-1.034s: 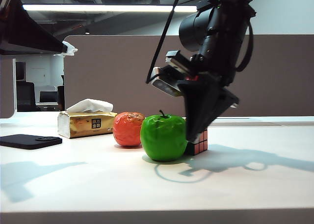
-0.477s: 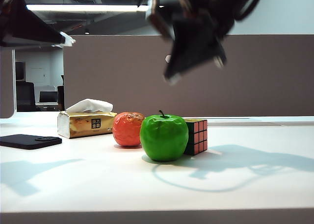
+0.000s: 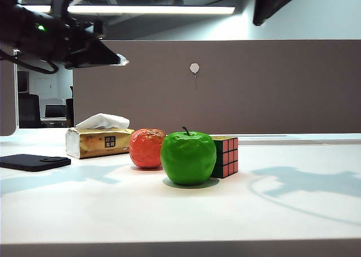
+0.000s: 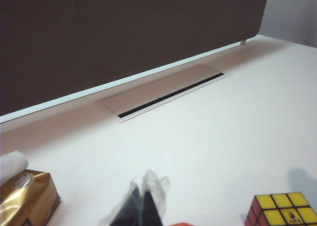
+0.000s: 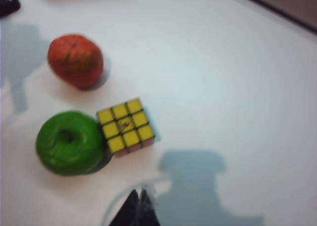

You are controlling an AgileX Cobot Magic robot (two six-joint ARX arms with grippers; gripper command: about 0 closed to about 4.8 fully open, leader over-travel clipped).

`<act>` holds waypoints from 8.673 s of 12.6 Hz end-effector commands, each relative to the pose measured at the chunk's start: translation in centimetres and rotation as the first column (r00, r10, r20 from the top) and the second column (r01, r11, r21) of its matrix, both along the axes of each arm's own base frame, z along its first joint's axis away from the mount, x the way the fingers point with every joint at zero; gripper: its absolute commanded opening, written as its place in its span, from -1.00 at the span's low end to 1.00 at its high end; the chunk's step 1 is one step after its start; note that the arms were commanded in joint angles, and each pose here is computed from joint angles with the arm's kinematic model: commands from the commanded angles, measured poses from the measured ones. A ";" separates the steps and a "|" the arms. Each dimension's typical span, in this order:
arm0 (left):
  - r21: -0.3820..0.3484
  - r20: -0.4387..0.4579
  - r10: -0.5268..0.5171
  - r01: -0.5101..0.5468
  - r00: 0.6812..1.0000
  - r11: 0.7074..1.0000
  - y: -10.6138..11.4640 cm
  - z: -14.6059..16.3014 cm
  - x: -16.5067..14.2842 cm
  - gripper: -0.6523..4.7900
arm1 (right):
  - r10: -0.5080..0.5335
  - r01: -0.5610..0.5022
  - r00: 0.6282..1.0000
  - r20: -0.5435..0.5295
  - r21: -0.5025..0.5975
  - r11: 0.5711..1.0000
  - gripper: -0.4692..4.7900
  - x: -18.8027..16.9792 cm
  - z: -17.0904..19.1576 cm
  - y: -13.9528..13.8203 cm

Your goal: Move all the fruits on the tabletop near the face of the Rubik's cube that has the color most similar to each fruit.

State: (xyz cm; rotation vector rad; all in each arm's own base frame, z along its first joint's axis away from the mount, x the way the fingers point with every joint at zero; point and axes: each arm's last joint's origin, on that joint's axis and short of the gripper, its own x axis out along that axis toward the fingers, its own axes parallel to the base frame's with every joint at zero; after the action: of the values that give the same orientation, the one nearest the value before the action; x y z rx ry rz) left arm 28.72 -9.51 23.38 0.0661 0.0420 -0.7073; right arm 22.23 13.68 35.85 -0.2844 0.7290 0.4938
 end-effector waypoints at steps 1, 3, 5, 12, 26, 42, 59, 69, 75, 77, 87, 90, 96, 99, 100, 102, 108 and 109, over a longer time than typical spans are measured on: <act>0.003 -0.068 -0.099 0.100 0.993 0.995 -2.1 -1.6 6.4 -0.78 | 0.013 -0.022 0.999 0.047 0.195 0.981 -0.82 -7.6 -1.6 -4.1; 0.002 -0.099 -0.140 0.141 0.985 0.990 -2.5 -2.6 7.2 -0.78 | 0.035 -0.037 0.999 0.014 0.194 0.980 -0.82 -7.6 -2.5 -4.0; 0.001 -0.128 -0.163 0.165 0.978 0.986 -2.7 -3.5 7.8 -0.78 | 0.052 -0.049 0.999 -0.011 0.195 0.980 -0.82 -7.6 -3.2 -3.9; -0.001 -0.182 -0.194 0.198 0.964 0.980 -3.6 -4.7 10.6 -0.78 | 0.079 -0.072 0.996 -0.028 0.210 0.975 -0.82 -7.6 -3.6 -3.8; 0.215 -0.561 0.014 0.129 0.828 0.968 -7.3 1.3 10.6 -0.78 | 0.078 -0.072 0.997 -0.020 0.214 0.974 -0.82 -7.6 -3.5 -3.8; 0.307 -0.632 0.110 0.118 0.767 0.945 -8.7 -0.9 10.1 -0.78 | 0.064 -0.059 0.998 -0.017 0.235 0.970 -0.82 -7.5 -3.4 -3.7; 0.348 -0.745 0.151 0.186 0.650 0.919 -8.1 -2.0 8.7 -0.78 | 0.064 -0.058 0.998 -0.018 0.234 0.970 -0.82 -7.5 -3.4 -3.8; 0.337 -0.788 0.144 0.223 0.598 0.915 -8.0 -2.2 8.1 -0.78 | 0.065 -0.059 0.998 -0.019 0.233 0.971 -0.82 -7.5 -3.4 -3.8; 0.341 -0.786 0.142 0.231 0.601 0.911 -7.9 -1.6 7.8 -0.78 | 0.064 -0.057 0.998 -0.023 0.232 0.971 -0.82 -7.6 -3.4 -3.8; 0.341 -0.785 0.141 0.230 0.604 0.912 -7.8 -1.3 7.7 -0.78 | 0.064 -0.056 0.998 -0.028 0.229 0.972 -0.82 -7.6 -3.5 -3.8; 0.362 -0.839 0.179 0.282 0.513 0.889 -7.2 -1.1 6.3 -0.78 | 0.064 -0.060 0.998 -0.010 0.238 0.969 -0.82 -8.8 -2.9 -4.6; 0.361 -0.836 0.176 0.279 0.519 0.890 -7.0 -0.5 6.0 -0.78 | 0.065 -0.057 0.998 -0.025 0.231 0.971 -0.82 -8.9 -3.0 -4.6; 0.359 -0.831 0.171 0.275 0.529 0.892 -6.8 0.4 5.5 -0.78 | 0.205 -0.154 0.968 -0.146 0.300 0.941 -0.82 -9.7 -3.5 -4.6; 0.323 -0.843 0.130 0.298 0.522 0.898 -7.1 0.6 5.4 -0.78 | 0.221 -0.169 0.966 -0.136 0.318 0.933 -0.82 -11.1 -3.1 -5.4; 0.323 -0.839 0.128 0.295 0.528 0.899 -7.2 0.6 5.4 -0.78 | 0.222 -0.171 0.966 -0.130 0.321 0.932 -0.82 -11.2 -3.0 -5.5; 0.342 -0.802 0.135 0.261 0.582 0.903 -7.3 0.9 5.9 -0.78 | 0.223 -0.179 0.969 -0.101 0.332 0.926 -0.82 -11.9 -2.6 -5.9; 0.546 -0.686 0.349 0.134 0.638 0.827 -5.7 0.9 6.6 -0.78 | 0.240 -0.176 0.956 -0.170 0.323 0.930 -0.82 -12.5 -3.1 -6.2; 0.554 -0.686 0.358 0.135 0.634 0.822 -5.5 0.8 6.6 -0.78 | 0.251 -0.182 0.951 -0.179 0.330 0.926 -0.82 -12.6 -3.1 -6.2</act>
State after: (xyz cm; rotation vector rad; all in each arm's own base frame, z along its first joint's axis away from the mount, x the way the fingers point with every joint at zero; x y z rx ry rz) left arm 35.46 -15.35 23.97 0.3012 1.0991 -0.5329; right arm 9.82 7.45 32.68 -0.0263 0.8167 0.8193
